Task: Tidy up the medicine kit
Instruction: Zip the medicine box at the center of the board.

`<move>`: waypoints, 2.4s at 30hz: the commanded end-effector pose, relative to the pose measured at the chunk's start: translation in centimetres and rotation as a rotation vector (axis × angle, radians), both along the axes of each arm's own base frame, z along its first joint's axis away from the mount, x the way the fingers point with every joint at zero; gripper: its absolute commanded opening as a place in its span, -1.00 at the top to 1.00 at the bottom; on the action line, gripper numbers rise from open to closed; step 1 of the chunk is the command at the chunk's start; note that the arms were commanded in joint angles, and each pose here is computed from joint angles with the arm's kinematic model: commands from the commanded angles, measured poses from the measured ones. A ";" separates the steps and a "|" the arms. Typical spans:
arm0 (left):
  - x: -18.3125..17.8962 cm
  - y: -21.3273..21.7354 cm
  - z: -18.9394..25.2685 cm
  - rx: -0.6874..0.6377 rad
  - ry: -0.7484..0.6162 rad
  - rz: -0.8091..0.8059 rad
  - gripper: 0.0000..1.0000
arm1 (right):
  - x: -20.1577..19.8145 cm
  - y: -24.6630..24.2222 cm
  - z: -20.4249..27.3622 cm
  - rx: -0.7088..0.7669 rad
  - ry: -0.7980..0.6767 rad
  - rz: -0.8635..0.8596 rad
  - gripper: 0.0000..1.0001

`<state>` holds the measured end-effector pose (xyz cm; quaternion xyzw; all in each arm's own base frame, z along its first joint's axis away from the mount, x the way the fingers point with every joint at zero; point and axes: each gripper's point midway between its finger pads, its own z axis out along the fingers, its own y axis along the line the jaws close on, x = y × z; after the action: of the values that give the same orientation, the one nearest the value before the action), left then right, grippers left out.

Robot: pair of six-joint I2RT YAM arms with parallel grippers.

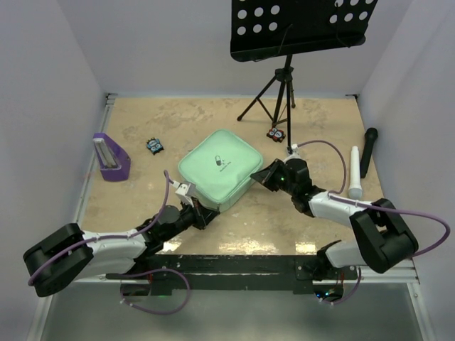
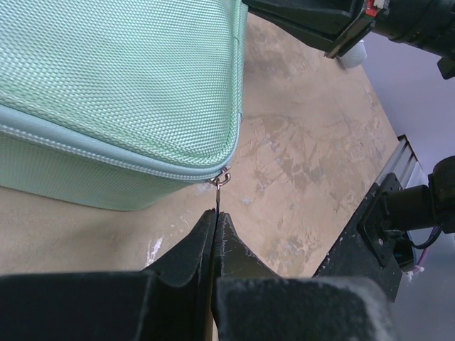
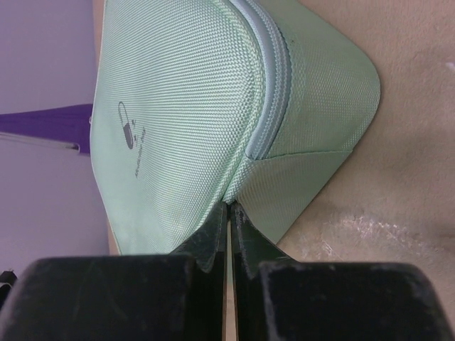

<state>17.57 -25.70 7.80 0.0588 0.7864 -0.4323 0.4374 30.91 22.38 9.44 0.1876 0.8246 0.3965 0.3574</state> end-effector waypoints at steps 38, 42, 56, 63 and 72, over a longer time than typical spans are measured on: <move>-0.1 1.1 -2.7 0.097 0.041 0.043 1.00 | -5.1 3.9 3.8 -0.025 -0.208 0.321 -0.19; 0.1 1.1 -2.5 0.087 0.038 0.051 1.00 | -6.9 5.6 3.5 0.009 -0.226 0.448 0.02; 0.4 0.4 -1.8 0.066 0.023 0.044 1.00 | -10.8 9.7 1.9 -0.008 -0.243 0.619 -0.14; 0.3 0.6 -1.9 0.070 0.025 0.044 1.00 | -10.5 11.0 2.4 0.051 -0.218 0.604 -0.17; 0.3 0.7 -2.0 0.072 0.023 0.050 1.00 | -10.8 12.8 3.7 0.134 -0.199 0.615 -0.24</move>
<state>18.07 -25.93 7.87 0.0437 0.7848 -0.4282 0.4460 19.23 32.96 8.92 -0.0836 0.8189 0.5038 0.2619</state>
